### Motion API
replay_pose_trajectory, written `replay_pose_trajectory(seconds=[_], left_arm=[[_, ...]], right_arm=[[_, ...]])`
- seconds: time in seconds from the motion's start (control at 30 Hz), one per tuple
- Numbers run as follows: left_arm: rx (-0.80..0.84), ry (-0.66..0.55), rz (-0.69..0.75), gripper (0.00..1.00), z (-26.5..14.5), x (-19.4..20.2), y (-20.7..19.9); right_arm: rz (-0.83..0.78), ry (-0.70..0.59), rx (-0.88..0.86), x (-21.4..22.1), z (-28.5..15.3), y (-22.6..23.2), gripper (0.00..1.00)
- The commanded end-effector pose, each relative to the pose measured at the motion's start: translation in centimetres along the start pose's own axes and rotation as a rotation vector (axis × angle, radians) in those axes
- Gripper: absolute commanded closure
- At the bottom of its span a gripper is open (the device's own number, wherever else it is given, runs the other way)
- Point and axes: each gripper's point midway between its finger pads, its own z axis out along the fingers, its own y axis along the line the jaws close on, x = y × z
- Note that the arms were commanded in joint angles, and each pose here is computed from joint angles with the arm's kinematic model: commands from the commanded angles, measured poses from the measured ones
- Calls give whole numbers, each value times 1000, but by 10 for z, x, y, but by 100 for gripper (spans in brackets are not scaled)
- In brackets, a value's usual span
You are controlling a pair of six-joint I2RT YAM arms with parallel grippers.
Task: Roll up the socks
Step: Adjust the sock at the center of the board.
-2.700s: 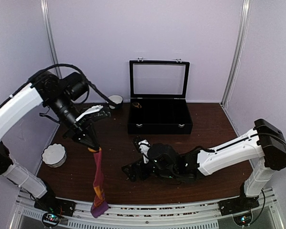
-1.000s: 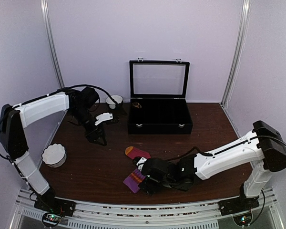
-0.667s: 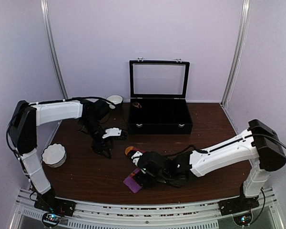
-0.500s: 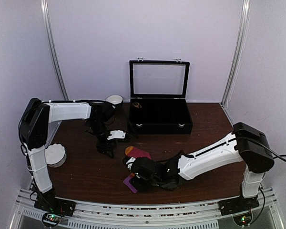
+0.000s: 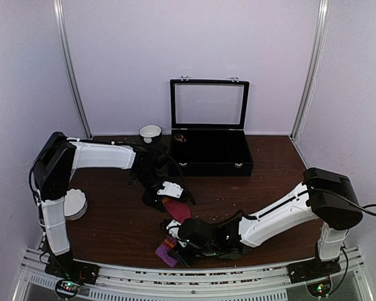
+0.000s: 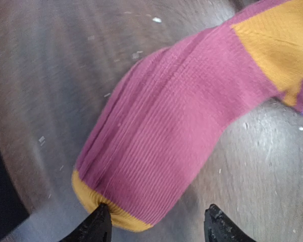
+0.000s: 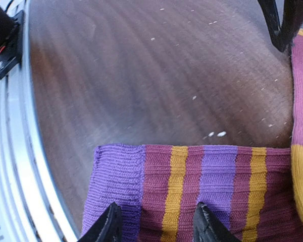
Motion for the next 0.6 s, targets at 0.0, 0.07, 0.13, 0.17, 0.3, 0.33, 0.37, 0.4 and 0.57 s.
replay_pose_trajectory(seconds=[0.0,0.07,0.13,0.17,0.3,0.33,0.37,0.4,0.57], left_arm=[[-19,79,63,36,16,15,1],[-14,110,80,37,19,22,-3],[-16,143,92,38,22,30,-6],[-26,157,94,39,23,33,-5],[-126,144,38,62,21,27,19],[-139,118,15,65,19,20,24],[-141,89,-13,66,17,14,26],[-134,59,-19,66,15,7,27],[-17,35,-1,66,24,-10,6]], right_arm=[[21,118,-71,46,-5,7,53],[21,126,-70,51,-8,4,53],[19,133,-63,56,-11,1,54],[18,136,-61,58,-13,0,54],[21,143,-63,64,-15,-2,55],[21,146,-63,66,-15,-2,55],[21,148,-61,67,-15,-3,56],[20,149,-62,67,-16,-3,56],[15,160,-55,72,-17,-6,58]])
